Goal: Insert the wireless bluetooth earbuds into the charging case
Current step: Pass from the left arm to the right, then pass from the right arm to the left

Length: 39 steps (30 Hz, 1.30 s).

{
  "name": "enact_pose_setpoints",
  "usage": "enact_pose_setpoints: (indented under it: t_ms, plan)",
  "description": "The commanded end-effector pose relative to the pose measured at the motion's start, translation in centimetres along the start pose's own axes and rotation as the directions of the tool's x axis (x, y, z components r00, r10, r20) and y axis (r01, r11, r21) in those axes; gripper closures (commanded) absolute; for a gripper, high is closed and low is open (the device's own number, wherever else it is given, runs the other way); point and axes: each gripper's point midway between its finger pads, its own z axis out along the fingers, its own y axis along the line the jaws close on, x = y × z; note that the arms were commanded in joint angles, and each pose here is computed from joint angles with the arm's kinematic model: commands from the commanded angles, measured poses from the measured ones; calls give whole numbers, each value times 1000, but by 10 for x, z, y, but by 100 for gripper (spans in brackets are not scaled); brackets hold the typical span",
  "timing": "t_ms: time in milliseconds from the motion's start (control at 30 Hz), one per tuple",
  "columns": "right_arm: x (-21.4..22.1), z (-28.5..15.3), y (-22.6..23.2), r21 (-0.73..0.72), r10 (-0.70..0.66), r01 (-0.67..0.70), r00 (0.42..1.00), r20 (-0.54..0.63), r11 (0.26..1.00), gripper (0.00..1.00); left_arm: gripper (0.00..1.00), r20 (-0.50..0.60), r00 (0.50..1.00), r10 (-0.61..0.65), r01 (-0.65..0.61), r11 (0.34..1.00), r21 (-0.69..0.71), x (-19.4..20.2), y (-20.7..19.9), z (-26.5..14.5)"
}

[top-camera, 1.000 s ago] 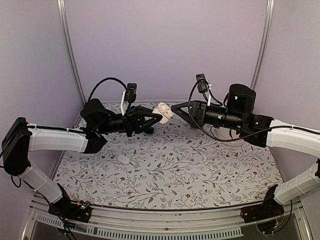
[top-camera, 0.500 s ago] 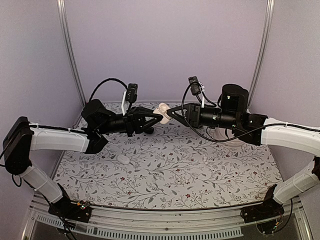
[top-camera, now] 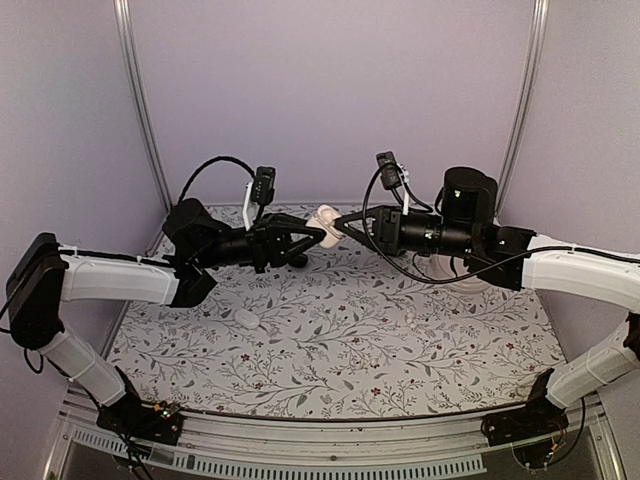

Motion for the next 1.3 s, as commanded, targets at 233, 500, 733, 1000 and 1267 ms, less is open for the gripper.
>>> enact_pose_setpoints:
  t_ms: [233,500,733,1000,1267]
  plan:
    - [-14,-5,12,4,-86,86,996,-4,996,96,68,-52,998,19,-19,1000,12,7,-3,3]
    - [-10,-12,22,-19,-216,215,974,-68,976,96,41,-191,981,42,-24,995,97,27,-15,-3]
    - [-7,-17,15,25,-247,251,964,-102,968,96,35,-223,973,61,-32,991,132,25,-25,-6]
    - [-1,-21,11,51,-296,306,943,-151,951,96,41,-301,953,37,-20,998,61,29,-7,0]
    - [-7,-23,15,58,-337,350,927,-166,935,96,48,-318,948,25,-6,998,62,30,-6,1]
